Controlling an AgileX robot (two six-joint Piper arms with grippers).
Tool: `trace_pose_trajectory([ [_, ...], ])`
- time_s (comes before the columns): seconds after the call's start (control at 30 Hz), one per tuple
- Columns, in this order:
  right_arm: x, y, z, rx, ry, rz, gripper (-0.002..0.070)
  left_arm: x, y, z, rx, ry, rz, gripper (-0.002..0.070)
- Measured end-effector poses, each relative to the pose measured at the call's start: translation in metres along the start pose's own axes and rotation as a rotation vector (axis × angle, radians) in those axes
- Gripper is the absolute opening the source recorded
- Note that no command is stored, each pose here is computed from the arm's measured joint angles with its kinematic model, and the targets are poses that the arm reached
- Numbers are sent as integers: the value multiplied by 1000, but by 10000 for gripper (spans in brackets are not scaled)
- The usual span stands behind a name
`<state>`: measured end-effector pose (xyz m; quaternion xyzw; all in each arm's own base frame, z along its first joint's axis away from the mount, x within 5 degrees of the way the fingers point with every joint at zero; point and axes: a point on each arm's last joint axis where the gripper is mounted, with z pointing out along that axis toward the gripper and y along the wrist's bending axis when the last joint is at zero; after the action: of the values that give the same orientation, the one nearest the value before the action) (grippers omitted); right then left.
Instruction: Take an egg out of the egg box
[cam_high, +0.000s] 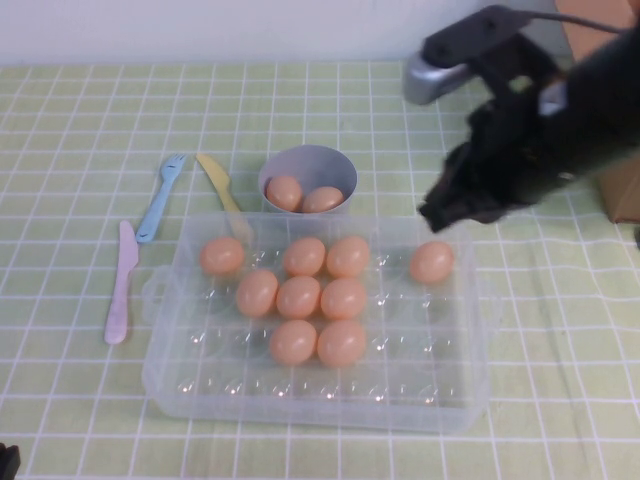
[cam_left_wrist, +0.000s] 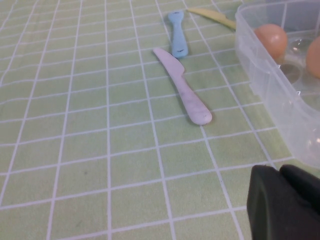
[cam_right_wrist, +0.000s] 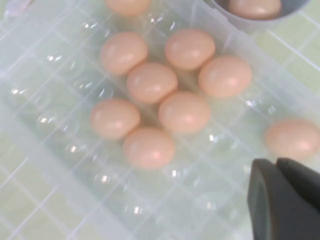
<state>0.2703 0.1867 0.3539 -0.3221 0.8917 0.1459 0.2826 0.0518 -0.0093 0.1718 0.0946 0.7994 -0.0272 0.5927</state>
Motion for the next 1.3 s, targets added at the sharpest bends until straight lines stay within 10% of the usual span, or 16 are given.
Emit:
trace_pose_trajectory([
  [0.47,112,26,-96,-23,24,16,-15,0,0,0,0,0,0,-1],
  [0.83,130,15,-79,79,76,-27,-15,0,0,0,0,0,0,-1],
  [1.3,255,-27,-47,430,-481,316,-17,0,0,0,0,0,0,-1],
])
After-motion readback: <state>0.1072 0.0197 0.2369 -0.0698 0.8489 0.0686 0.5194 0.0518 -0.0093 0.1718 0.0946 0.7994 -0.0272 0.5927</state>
